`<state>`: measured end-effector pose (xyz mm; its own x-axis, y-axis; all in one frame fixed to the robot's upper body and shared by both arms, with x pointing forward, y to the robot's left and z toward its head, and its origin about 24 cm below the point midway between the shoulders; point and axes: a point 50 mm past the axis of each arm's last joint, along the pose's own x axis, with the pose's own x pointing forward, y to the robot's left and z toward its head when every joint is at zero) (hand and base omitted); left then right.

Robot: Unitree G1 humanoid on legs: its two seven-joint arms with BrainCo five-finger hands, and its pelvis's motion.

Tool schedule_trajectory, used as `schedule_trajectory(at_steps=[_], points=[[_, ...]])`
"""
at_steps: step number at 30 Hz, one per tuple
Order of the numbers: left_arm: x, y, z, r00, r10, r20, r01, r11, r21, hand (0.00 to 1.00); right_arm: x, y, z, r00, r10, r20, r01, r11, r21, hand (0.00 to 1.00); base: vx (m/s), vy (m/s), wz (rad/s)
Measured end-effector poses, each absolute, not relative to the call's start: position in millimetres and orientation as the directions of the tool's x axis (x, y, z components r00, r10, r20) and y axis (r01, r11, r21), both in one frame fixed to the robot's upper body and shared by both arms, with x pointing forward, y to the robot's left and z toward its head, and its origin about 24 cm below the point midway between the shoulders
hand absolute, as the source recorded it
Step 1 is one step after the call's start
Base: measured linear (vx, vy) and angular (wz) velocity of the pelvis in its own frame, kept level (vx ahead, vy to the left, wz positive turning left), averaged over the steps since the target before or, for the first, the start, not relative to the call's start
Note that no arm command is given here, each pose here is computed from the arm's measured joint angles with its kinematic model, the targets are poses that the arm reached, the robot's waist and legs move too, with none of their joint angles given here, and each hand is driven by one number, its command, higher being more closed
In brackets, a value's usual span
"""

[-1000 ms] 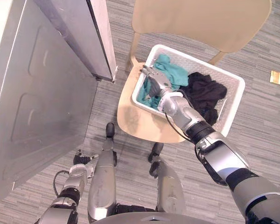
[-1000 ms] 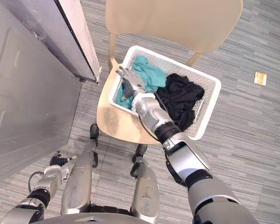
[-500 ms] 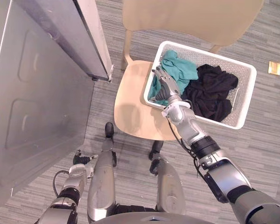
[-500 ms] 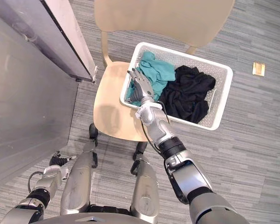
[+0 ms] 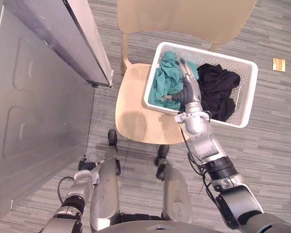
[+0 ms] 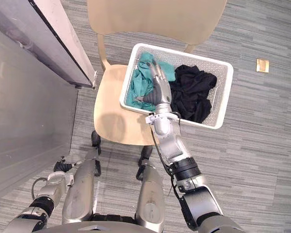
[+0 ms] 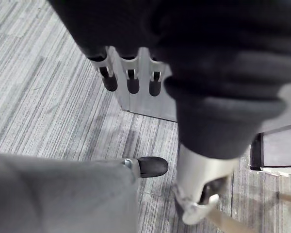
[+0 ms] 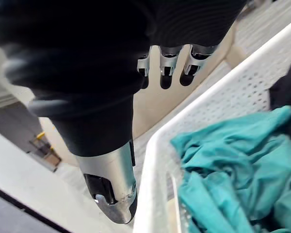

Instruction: Pick up the laundry basket with both hands and put the clothes into the washing machine.

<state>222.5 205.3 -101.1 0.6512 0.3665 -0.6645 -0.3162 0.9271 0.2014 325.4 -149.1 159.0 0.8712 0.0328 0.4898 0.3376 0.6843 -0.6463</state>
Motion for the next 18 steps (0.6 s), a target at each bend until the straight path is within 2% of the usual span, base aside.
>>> schedule_trajectory(at_steps=[6, 10, 13, 18], points=[[222, 205, -101, 0.649, 0.373, -0.663, -0.319, 0.925, 0.207, 0.00, 343, -188, 117, 0.946, -0.129, 0.299, 0.312, 0.623, -0.717, 0.00, 0.01, -0.012, -0.01], [222, 204, -101, 0.654, 0.369, -0.660, -0.316, 0.926, 0.205, 0.00, 356, -211, 111, 0.954, -0.204, 0.220, 0.298, 0.571, -0.765, 0.00, 0.01, -0.011, 0.02], [223, 203, -100, 0.666, 0.362, -0.652, -0.309, 0.930, 0.201, 0.00, 368, -214, 119, 0.955, -0.211, 0.207, 0.291, 0.556, -0.778, 0.00, 0.02, -0.026, 0.06], [227, 198, -98, 0.690, 0.345, -0.637, -0.291, 0.937, 0.193, 0.00, 387, -199, 135, 0.974, -0.145, 0.173, 0.224, 0.521, -0.824, 0.00, 0.01, -0.030, 0.07]])
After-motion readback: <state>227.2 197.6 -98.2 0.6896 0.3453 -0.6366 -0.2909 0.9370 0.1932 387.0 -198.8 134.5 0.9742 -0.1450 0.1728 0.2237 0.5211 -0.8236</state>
